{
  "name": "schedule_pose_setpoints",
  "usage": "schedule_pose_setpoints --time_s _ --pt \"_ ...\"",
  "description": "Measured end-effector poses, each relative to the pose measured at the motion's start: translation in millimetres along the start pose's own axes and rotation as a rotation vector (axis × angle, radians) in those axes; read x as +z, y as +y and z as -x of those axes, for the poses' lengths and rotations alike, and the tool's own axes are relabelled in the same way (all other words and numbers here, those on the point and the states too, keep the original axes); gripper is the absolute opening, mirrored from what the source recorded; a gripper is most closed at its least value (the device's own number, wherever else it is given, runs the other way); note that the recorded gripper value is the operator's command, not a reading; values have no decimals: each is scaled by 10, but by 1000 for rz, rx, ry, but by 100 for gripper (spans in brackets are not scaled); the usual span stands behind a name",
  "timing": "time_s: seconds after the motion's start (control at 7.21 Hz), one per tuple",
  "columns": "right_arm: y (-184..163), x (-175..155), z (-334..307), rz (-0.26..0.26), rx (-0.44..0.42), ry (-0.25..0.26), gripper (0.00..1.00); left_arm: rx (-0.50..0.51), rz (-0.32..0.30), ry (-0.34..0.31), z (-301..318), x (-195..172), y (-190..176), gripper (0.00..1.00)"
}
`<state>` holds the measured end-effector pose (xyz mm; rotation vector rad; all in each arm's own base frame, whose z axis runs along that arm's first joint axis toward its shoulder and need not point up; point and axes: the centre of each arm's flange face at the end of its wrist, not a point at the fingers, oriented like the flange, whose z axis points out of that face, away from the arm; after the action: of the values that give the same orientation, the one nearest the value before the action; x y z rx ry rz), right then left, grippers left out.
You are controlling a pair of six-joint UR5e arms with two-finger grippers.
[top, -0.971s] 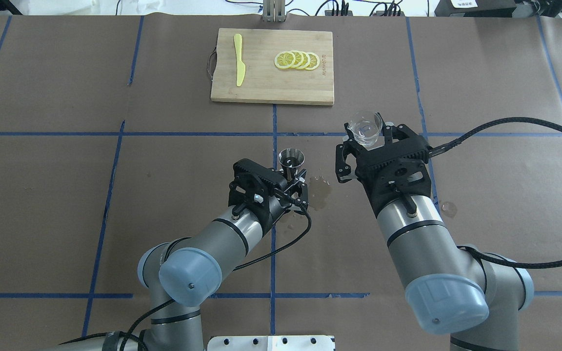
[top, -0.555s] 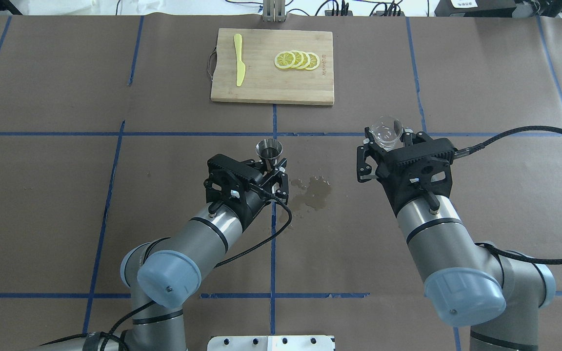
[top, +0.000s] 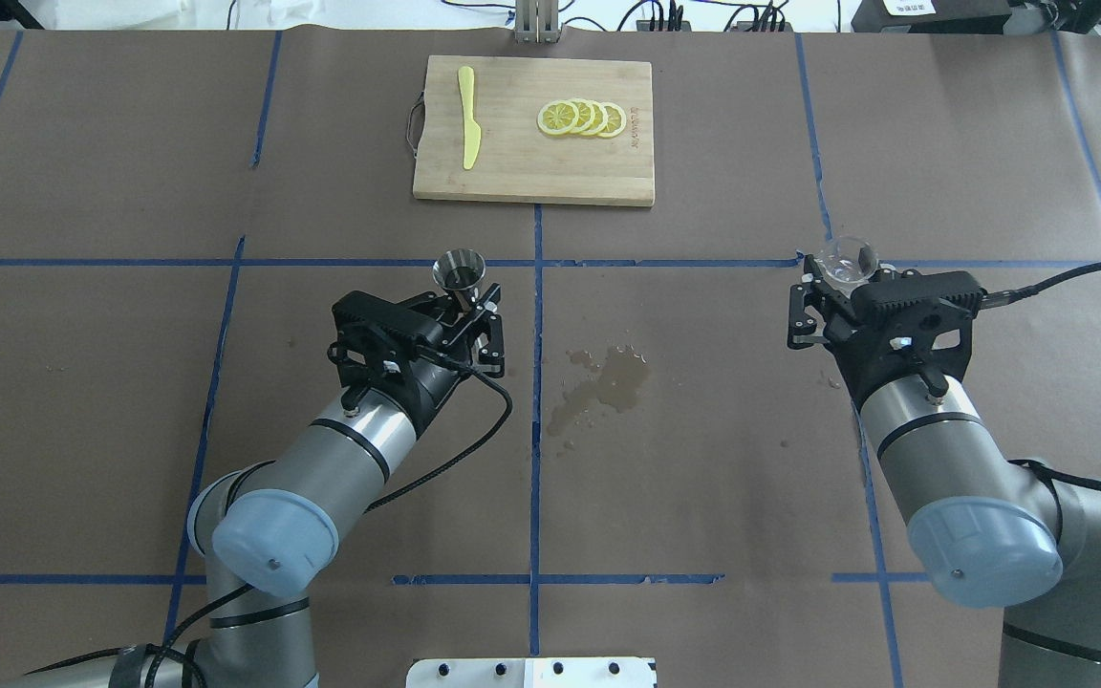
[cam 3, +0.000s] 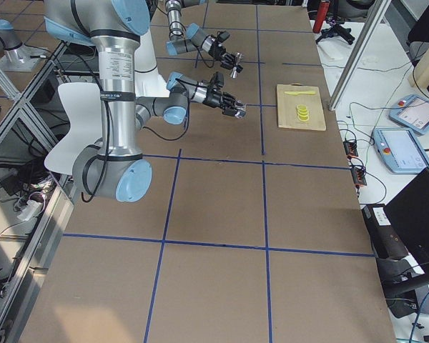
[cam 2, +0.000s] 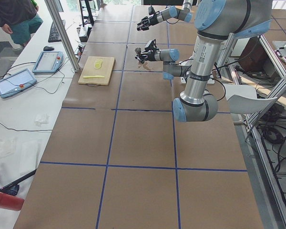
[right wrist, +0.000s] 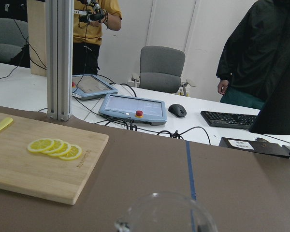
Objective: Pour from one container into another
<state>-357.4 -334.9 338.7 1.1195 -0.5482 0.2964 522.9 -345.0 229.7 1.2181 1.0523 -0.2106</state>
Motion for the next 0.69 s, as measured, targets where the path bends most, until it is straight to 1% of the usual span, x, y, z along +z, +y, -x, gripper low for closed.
schedule_pose_setpoints --time_s 0.14,0.28,0.42,0.69 --pt "40 63 -180 13 30 26 0 -32 -6 -20 182 -20 47 0" --pt "52 114 -325 18 85 50 0 -75 -7 -42 365 -36 98 0" --pt "54 142 -410 18 114 65 0 -120 -6 -68 572 -65 154 0" --pt "96 205 -492 19 165 85 0 -152 -31 -119 905 -150 172 0"
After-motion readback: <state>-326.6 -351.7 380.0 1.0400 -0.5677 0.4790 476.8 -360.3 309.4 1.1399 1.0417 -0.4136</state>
